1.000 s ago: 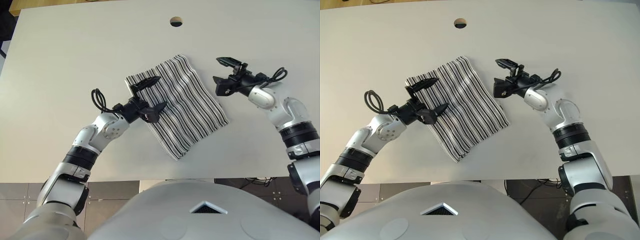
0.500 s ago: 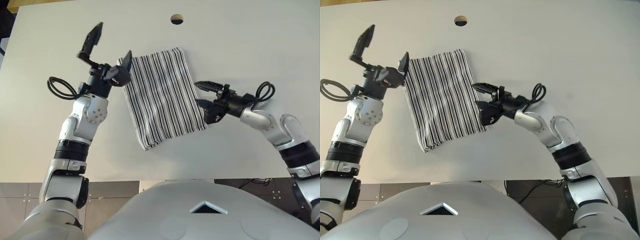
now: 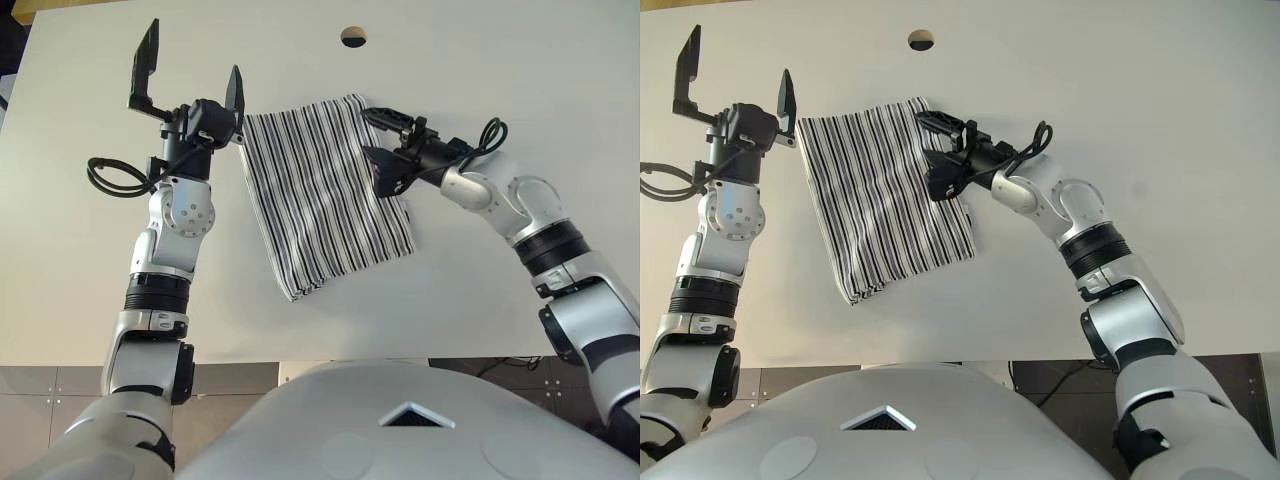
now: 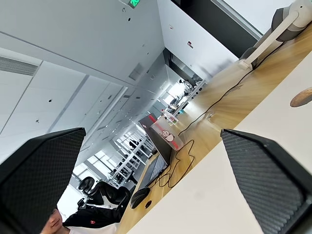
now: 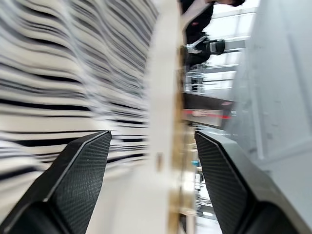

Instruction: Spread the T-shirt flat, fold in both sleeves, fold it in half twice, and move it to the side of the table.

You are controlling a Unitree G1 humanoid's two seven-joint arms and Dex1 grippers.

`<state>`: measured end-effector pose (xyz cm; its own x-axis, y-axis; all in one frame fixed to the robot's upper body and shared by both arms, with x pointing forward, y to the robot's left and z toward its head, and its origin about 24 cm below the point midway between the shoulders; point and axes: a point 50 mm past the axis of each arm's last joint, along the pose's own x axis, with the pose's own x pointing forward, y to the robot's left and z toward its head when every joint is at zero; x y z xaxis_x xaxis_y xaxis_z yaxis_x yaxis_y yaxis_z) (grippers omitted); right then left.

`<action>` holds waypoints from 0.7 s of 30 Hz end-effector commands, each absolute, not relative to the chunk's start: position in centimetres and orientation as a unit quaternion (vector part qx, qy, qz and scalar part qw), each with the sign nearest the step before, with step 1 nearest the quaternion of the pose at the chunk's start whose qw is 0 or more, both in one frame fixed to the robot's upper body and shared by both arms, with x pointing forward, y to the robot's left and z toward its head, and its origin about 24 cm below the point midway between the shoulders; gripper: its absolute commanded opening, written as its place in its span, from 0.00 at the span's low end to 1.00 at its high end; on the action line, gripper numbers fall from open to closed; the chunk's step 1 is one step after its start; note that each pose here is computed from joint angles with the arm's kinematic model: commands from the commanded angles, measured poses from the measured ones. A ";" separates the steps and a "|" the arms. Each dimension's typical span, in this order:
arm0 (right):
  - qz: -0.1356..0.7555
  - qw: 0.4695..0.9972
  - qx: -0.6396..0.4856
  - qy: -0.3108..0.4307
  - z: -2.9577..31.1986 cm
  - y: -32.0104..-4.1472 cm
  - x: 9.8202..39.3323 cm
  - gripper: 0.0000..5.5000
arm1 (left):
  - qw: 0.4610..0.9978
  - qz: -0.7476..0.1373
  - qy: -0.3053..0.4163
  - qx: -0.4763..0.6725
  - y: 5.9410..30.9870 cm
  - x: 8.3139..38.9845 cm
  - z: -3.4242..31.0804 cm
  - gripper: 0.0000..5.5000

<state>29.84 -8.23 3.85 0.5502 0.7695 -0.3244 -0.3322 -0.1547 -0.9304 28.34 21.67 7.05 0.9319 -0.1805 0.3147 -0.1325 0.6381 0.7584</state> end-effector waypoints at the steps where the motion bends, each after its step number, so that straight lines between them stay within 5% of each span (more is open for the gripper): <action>1: 0.460 0.611 -0.633 -0.123 1.1 -8.3 30.3 0.58 | 0.887 -0.018 -0.191 0.421 21.2 28.7 7.2 0.93; 7: 0.428 0.631 -0.643 -0.074 0.3 -12.8 30.5 0.58 | 0.885 -0.031 -0.187 0.425 21.1 28.6 6.8 0.93; 11: 0.440 0.621 -0.645 -0.070 0.4 -16.5 25.9 0.58 | 0.875 -0.052 -0.186 0.445 21.5 28.1 6.8 0.93; 17: 0.406 0.650 -0.635 -0.097 1.8 -14.9 24.1 0.58 | 0.859 -0.089 -0.186 0.469 21.7 27.2 6.7 0.93; 21: 0.315 0.704 -0.621 -0.137 5.0 -15.6 25.4 0.58 | 0.802 -0.209 -0.182 0.530 21.9 24.7 5.7 0.93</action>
